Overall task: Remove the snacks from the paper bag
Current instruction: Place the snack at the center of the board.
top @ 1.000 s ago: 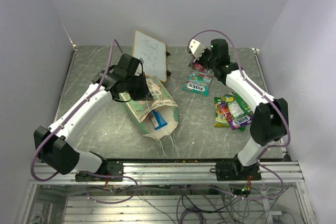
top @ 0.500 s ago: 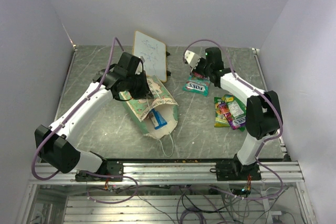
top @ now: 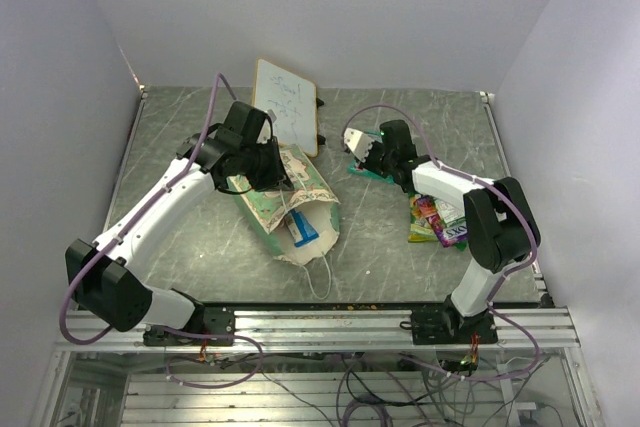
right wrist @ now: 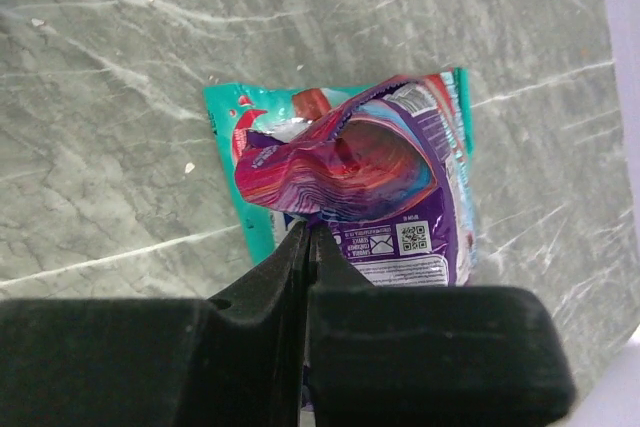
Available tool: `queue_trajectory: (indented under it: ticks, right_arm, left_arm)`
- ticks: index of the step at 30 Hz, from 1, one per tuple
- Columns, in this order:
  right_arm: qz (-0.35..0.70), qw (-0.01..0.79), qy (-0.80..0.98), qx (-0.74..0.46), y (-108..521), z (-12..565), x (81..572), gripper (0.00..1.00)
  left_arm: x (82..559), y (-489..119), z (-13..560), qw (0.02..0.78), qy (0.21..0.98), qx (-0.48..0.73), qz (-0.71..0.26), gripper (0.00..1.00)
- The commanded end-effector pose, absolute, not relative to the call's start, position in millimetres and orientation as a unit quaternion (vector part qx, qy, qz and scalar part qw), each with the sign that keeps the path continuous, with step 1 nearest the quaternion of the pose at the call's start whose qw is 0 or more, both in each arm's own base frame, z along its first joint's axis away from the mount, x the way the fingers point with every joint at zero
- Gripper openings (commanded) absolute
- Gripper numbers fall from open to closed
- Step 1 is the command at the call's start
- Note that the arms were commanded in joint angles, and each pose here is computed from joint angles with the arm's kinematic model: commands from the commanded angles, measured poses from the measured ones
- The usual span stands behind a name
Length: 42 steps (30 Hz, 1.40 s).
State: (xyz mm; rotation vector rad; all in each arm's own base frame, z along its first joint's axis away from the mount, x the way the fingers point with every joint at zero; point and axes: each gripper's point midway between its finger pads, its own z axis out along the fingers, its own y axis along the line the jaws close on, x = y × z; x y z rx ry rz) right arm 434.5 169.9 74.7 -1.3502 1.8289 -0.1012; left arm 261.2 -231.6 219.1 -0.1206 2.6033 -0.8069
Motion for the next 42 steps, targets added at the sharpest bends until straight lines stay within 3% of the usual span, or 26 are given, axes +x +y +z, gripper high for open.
queue_trajectory:
  ticks: [1,13,19,22,25,29,36,42]
  right_arm:
    - [-0.039,0.416,0.743,-0.524,167.9,53.1,439.7,0.00]
    - [-0.058,0.464,0.738,-0.487,172.1,85.1,461.1,0.01]
    - [-0.033,0.440,0.741,-0.506,176.6,67.4,447.9,0.18]
    - [-0.010,0.478,0.719,-0.504,188.0,91.4,428.8,0.30]
    - [0.018,0.503,0.709,-0.494,196.2,124.3,410.6,0.34]
    - [0.048,0.516,0.701,-0.490,210.1,149.8,367.9,0.43]
    - [0.210,0.512,0.674,-0.489,270.8,150.6,240.2,0.43]
    - [0.304,0.514,0.658,-0.458,287.8,166.1,167.7,0.41]
  left_arm:
    - [255.4,-229.6,232.5,0.213,0.926,-0.045,-0.308,0.07]
    - [238.2,-224.0,240.2,0.203,0.924,-0.059,-0.317,0.07]
    - [226.6,-222.4,242.7,0.197,0.920,-0.070,-0.332,0.07]
    - [220.6,-217.9,244.2,0.199,0.920,-0.075,-0.330,0.07]
    - [216.4,-212.9,246.1,0.205,0.918,-0.083,-0.329,0.07]
    - [212.8,-210.0,250.5,0.213,0.914,-0.089,-0.333,0.07]
    - [211.6,-213.7,254.4,0.209,0.910,-0.092,-0.346,0.07]
    - [215.4,-220.0,248.3,0.197,0.912,-0.086,-0.349,0.07]
